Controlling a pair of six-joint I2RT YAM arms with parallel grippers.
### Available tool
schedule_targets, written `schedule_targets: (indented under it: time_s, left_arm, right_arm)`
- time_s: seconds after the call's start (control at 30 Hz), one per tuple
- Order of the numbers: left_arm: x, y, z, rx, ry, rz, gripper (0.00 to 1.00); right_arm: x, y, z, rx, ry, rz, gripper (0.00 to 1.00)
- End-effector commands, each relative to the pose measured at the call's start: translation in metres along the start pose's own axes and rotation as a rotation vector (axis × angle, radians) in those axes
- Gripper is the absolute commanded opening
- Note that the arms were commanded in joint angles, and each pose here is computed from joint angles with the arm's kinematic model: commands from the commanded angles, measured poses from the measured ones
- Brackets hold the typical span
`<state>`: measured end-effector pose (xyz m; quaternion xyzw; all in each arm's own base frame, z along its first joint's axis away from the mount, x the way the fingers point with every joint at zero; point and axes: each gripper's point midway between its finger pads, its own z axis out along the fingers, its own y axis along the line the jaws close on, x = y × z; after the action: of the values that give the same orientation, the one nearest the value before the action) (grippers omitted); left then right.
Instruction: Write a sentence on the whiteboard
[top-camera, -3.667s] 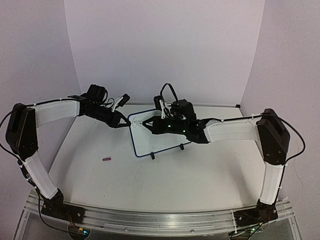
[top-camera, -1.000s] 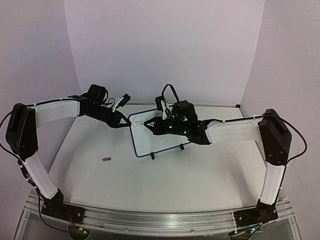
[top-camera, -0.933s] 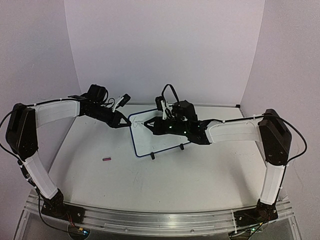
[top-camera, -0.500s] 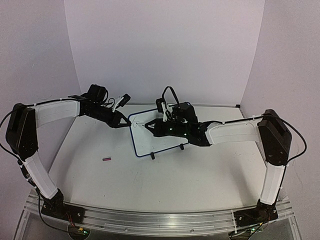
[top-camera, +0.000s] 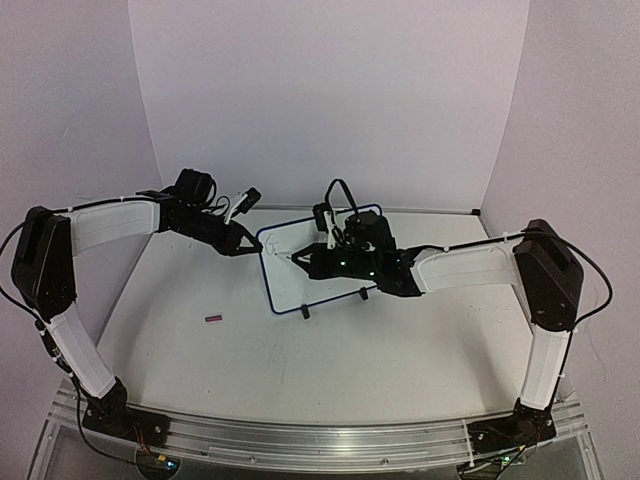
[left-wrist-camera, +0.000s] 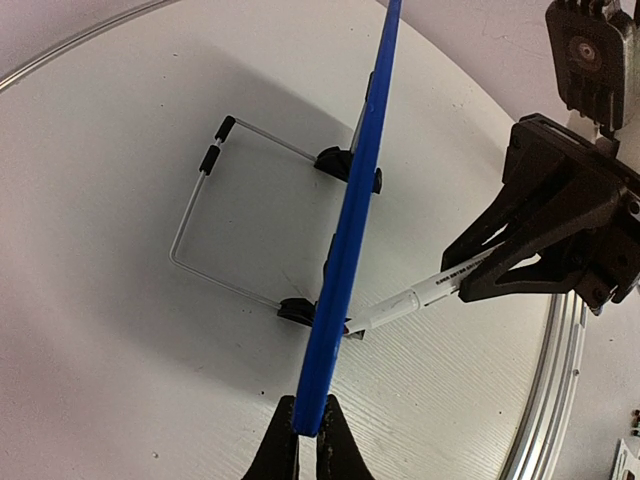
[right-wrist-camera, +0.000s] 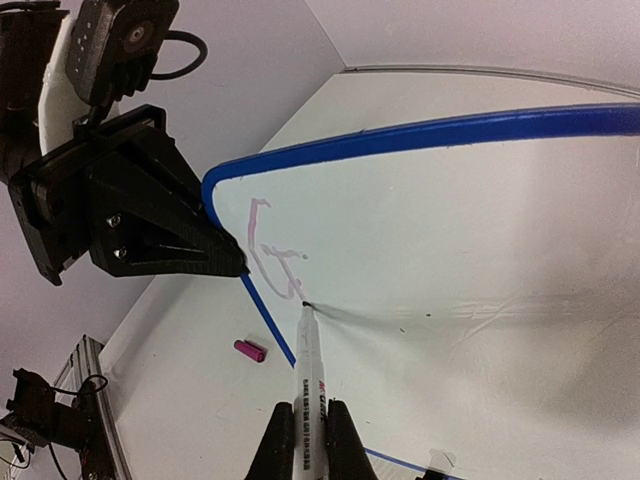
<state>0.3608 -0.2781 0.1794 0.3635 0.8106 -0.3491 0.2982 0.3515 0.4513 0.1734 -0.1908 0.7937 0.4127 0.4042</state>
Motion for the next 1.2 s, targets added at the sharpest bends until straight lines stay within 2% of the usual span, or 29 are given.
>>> schedule_targets:
  time_s: [0.0,0.3,0.63,1.17]
  left_arm:
    - [0.009,0.004,0.004,-0.031,0.051,0.012,0.0]
    - [0.008,0.004,0.003,-0.032,0.05,0.014,0.0]
    - [0.008,0.003,0.003,-0.032,0.05,0.016,0.0]
    - [0.009,0.003,0.005,-0.031,0.053,0.015,0.0]
  right_arm:
    - [-0.009,-0.003,-0.006,0.024,-0.029,0.006,0.0]
    - [-0.03,0.031,-0.036,-0.108,-0.091,-0.024,0.0]
    - [-0.037,0.008,-0.028,-0.053,-0.114,-0.004,0.0]
    - [-0.042,0.004,-0.018,-0.065,-0.128,0.008,0.0]
